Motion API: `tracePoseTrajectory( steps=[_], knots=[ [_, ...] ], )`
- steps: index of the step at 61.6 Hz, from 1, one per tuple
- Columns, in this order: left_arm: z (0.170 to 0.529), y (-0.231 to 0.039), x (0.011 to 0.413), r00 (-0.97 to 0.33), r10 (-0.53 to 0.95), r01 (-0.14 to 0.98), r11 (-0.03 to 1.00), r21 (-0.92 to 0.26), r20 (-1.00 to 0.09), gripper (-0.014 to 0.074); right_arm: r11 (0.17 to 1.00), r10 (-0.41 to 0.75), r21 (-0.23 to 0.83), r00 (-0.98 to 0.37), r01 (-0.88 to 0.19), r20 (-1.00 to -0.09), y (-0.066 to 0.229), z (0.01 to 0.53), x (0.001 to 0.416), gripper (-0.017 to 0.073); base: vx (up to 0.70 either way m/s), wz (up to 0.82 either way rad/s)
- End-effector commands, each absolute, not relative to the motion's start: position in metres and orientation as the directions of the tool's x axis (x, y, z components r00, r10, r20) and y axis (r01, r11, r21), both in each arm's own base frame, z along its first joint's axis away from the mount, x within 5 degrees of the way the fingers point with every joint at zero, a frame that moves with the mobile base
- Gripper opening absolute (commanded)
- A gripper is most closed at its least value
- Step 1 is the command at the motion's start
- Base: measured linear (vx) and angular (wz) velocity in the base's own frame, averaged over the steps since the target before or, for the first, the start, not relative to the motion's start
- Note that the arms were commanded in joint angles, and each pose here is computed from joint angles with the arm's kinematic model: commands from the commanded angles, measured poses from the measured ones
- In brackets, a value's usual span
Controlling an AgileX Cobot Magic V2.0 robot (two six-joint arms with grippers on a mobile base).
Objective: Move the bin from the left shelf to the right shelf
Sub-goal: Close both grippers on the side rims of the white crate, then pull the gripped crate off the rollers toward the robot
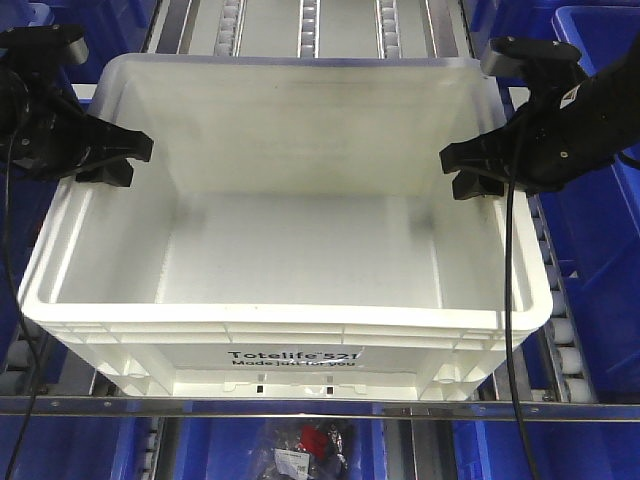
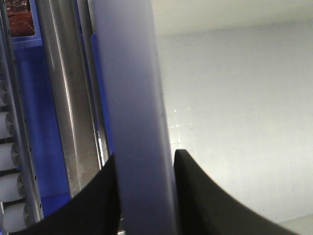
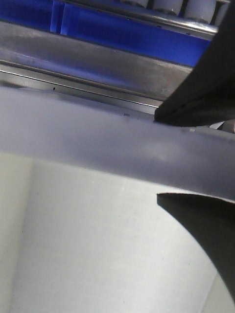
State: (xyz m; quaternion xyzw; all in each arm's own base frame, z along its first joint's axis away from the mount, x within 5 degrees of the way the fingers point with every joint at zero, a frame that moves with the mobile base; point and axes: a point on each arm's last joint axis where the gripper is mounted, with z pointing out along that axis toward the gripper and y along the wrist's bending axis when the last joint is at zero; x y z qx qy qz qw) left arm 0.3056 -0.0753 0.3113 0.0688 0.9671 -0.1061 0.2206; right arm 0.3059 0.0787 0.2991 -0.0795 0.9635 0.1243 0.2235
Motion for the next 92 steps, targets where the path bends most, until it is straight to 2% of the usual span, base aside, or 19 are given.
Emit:
tracePoseTrajectory(
  steps=[1,20,52,92],
  knots=[
    [0.336,-0.077,0.303,-0.833,0.083,0.216,0.959,-0.184,-0.546,-0.0009,0.956,-0.082,0.191,-0.828,-0.222,-0.554,0.076,0.324,0.305,-0.0007,0.00,0.00],
    [0.360,-0.077,0.290,-0.770,0.065,0.245,0.949,-0.200,-0.634,-0.0008,0.954,-0.072,0.188,-0.787,-0.234,-0.613,0.074,0.343,0.293,-0.0004,0.00,0.00],
    [0.388,-0.072,0.264,-0.715,0.057,0.265,0.944,-0.195,-0.696,-0.0008,0.950,-0.063,0.183,-0.729,-0.253,-0.682,0.069,0.373,0.267,-0.0004,0.00,0.00],
    [0.391,-0.071,0.261,-0.704,0.054,0.267,0.944,-0.194,-0.708,-0.0008,0.949,-0.059,0.183,-0.714,-0.257,-0.697,0.068,0.379,0.261,-0.0004,0.00,0.00]
  ],
)
